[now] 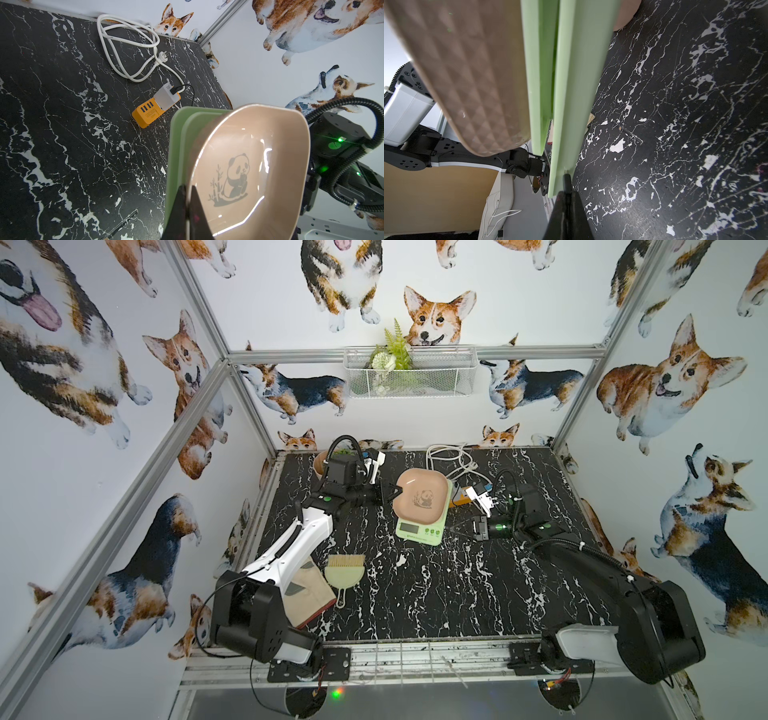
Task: Charge the electronic scale
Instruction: Insert the charging cable into the electronic scale.
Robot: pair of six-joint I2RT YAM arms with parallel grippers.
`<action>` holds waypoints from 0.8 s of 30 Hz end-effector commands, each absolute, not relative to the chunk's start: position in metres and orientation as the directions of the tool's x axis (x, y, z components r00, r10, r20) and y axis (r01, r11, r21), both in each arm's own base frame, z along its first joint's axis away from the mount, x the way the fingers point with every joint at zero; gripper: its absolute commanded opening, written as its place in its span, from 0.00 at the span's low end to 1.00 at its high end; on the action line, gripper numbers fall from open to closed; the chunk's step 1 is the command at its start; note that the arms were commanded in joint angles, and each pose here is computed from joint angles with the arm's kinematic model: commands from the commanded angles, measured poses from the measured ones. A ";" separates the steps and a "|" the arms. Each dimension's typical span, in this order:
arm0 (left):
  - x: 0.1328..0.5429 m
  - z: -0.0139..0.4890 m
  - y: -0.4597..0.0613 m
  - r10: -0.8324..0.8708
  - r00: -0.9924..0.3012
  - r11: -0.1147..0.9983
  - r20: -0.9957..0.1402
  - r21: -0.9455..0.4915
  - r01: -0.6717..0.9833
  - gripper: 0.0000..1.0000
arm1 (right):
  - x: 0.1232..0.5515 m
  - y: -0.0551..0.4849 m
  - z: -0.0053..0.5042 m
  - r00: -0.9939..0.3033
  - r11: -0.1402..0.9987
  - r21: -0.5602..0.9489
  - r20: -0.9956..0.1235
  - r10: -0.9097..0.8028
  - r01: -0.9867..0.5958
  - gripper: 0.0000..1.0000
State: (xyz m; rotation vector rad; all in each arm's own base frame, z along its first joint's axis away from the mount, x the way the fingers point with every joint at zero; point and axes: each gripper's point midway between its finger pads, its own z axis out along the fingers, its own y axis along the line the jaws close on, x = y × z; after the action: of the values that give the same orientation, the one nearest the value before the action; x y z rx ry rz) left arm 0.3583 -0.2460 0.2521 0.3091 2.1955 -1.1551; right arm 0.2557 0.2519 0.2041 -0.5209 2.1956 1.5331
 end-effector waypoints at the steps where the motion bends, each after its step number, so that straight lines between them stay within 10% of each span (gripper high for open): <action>1: 0.352 0.277 -0.258 -0.076 -0.747 0.511 -0.660 -0.669 0.539 0.00 | 0.261 0.251 0.202 -0.854 0.350 0.791 -0.517 -0.053 -0.501 0.00; 24: 0.349 0.274 -0.269 -0.063 -0.752 0.506 -0.656 -0.671 0.543 0.00 | 0.264 0.251 0.201 -0.849 0.370 0.779 -0.524 -0.058 -0.506 0.00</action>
State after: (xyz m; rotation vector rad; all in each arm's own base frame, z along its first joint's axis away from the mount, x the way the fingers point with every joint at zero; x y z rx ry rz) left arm 0.3592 -0.2534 0.2525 0.3213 2.1922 -1.1102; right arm 0.2587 0.2502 0.1985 -0.4838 2.2425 1.5083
